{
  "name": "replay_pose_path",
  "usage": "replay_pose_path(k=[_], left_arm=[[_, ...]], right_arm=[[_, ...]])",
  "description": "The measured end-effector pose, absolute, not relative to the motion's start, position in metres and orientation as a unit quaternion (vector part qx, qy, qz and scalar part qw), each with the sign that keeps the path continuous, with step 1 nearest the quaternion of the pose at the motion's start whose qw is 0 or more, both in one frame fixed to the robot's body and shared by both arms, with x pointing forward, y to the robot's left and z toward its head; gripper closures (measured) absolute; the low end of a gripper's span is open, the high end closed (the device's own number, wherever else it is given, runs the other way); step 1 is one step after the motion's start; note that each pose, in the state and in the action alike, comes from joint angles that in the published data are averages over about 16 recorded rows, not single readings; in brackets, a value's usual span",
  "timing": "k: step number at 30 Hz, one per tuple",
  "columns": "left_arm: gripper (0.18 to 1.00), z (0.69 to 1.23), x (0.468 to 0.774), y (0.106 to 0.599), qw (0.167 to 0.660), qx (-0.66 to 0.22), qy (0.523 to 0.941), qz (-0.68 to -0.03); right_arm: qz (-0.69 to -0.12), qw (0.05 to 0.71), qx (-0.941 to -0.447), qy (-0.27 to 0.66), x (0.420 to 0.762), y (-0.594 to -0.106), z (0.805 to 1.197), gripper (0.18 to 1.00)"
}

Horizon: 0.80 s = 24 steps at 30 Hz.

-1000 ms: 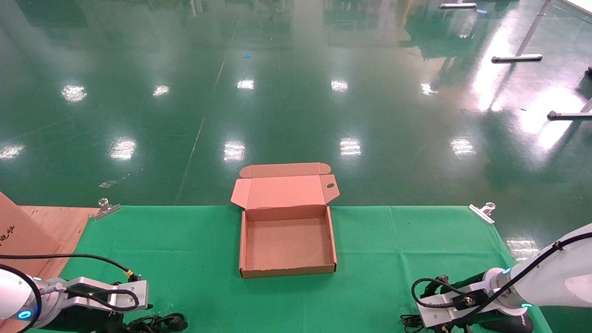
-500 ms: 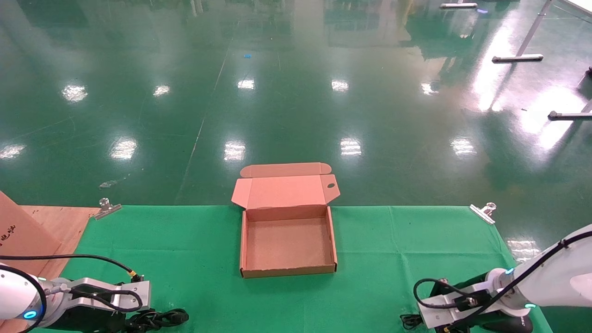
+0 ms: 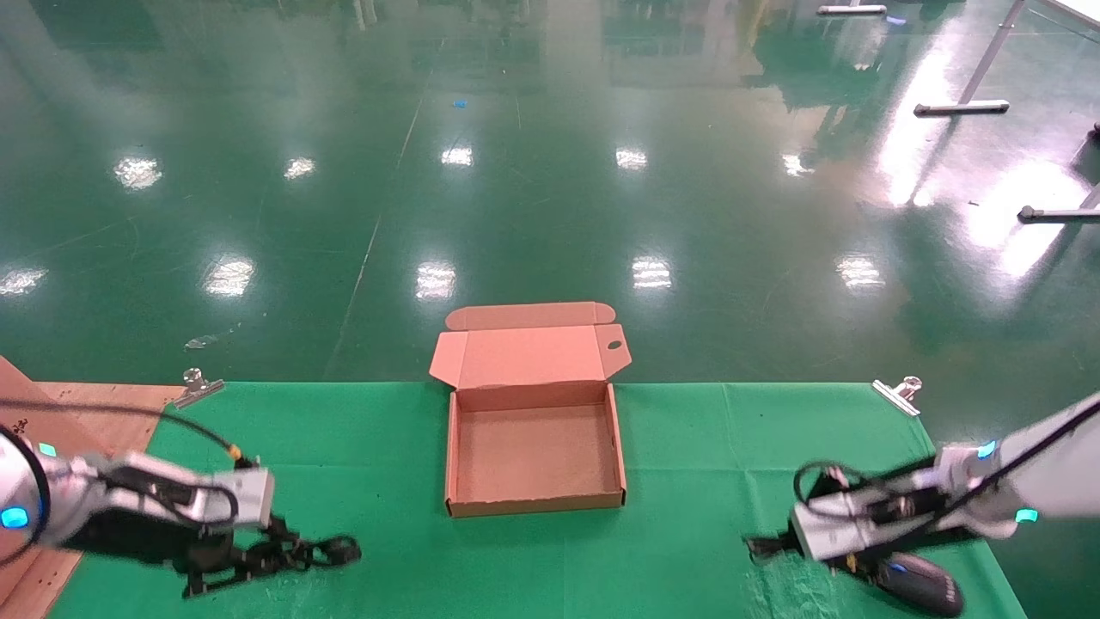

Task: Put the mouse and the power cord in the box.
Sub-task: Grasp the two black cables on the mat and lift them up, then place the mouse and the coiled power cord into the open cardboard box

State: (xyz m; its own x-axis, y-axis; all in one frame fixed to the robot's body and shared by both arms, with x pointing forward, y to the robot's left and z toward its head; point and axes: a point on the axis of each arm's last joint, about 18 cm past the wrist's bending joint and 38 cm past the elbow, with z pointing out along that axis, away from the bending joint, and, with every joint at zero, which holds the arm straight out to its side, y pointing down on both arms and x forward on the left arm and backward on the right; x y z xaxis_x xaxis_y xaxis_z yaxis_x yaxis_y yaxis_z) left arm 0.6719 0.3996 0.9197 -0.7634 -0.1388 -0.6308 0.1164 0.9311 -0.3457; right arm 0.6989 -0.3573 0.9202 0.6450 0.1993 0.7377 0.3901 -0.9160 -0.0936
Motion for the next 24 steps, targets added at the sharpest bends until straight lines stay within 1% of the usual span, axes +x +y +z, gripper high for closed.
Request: replay_pose_path(k=[6, 10, 13, 18, 24], left_arm=[[0.843, 0.98, 0.675, 0.38, 0.383, 0.029, 0.903, -0.19], [0.843, 1.019, 0.681, 0.358, 0.42, 0.059, 0.886, -0.187], [0.843, 1.044, 0.69, 0.339, 0.452, 0.077, 0.87, -0.181], [0.844, 1.072, 0.707, 0.308, 0.5, 0.101, 0.843, -0.169], [0.844, 1.076, 0.726, 0.281, 0.535, 0.113, 0.822, -0.161]], right_arm=[[-0.432, 0.155, -0.868, -0.191, 0.693, -0.336, 0.991, 0.94], [-0.462, 0.174, -0.844, -0.21, 0.69, -0.31, 1.038, 0.94], [-0.48, 0.183, -0.829, -0.222, 0.69, -0.286, 1.066, 0.941], [-0.503, 0.188, -0.811, -0.234, 0.694, -0.246, 1.096, 0.941], [-0.517, 0.187, -0.8, -0.239, 0.701, -0.213, 1.109, 0.942]])
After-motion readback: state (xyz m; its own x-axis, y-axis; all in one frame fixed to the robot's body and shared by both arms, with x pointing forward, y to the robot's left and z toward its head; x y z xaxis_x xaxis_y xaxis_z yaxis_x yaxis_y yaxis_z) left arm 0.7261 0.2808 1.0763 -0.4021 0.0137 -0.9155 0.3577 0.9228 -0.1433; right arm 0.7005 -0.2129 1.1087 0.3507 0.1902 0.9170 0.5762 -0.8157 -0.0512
